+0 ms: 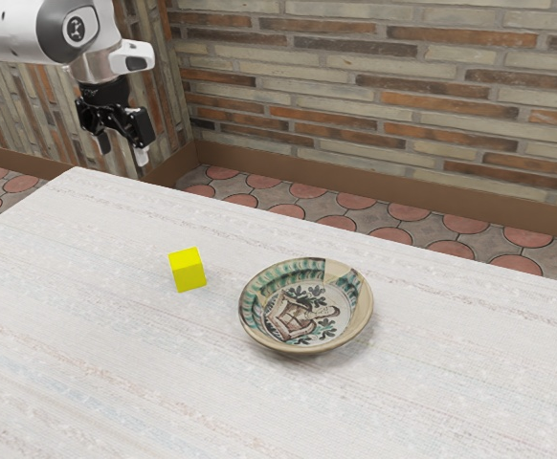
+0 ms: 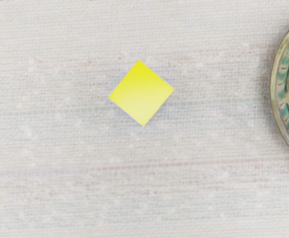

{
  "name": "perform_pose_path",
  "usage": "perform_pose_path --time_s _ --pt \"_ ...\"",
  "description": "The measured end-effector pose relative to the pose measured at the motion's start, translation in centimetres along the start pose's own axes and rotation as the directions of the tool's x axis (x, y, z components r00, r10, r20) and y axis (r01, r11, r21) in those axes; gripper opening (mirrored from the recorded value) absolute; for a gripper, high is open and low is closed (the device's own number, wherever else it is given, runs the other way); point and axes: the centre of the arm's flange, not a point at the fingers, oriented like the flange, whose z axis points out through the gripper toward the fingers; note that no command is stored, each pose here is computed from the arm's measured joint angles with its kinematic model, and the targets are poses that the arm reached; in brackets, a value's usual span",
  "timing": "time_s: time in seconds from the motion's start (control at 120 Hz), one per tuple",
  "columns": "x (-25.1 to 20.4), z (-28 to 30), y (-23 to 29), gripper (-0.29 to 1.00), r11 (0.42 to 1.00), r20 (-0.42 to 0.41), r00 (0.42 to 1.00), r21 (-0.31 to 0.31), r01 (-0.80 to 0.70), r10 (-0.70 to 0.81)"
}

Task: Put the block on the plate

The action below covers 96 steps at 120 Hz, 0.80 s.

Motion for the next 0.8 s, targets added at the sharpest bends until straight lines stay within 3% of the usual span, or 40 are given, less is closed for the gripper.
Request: perform_pose_path --time_s 0.2,0.417,0.8 --pt "0.0 0.1 -0.1 0.70 1.000 0.000 1.000 0.001 -0.024 0.024" --pt "-0.5 4.3 -0.4 0.70 0.999 0.081 0.995 -0.022 -0.048 0.050" --pt "5.0 17.3 -1.0 0.70 0.925 0.095 0.920 -0.040 -0.378 0.380"
